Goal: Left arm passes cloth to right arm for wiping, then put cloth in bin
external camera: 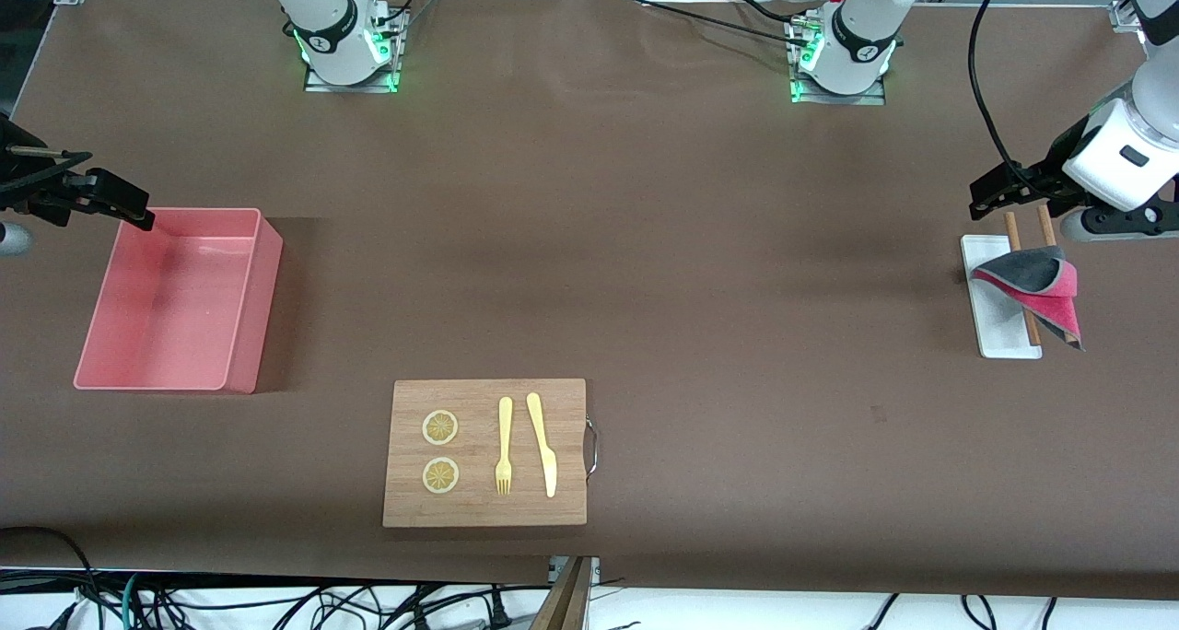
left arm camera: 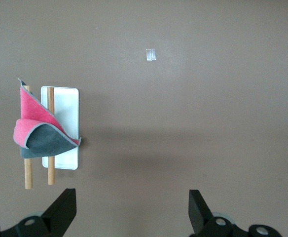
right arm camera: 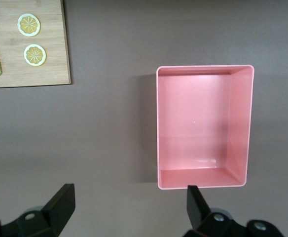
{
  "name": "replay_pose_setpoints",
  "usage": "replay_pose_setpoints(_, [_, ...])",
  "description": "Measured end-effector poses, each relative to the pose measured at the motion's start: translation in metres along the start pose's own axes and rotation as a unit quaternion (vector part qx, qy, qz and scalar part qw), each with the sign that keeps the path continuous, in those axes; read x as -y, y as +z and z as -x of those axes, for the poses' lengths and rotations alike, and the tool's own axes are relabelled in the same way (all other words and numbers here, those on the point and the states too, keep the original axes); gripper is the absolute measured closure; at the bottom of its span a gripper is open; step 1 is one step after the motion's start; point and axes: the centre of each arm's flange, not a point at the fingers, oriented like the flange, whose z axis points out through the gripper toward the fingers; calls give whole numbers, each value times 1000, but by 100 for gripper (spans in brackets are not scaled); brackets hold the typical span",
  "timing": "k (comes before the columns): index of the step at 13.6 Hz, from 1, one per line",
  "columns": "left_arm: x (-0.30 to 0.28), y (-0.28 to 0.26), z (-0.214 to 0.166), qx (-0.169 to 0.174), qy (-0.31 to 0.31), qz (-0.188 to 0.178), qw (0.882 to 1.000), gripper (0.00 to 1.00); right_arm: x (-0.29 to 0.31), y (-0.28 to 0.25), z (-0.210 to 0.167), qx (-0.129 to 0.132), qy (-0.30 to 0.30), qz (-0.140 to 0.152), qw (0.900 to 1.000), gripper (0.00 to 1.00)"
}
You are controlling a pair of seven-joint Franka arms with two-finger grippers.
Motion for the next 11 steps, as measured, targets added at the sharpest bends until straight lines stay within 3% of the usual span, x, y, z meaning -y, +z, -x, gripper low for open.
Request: replay_pose_setpoints(11, [2, 6, -10, 18, -2, 0, 1000, 0, 0, 0, 0, 0, 0, 0, 1000, 0])
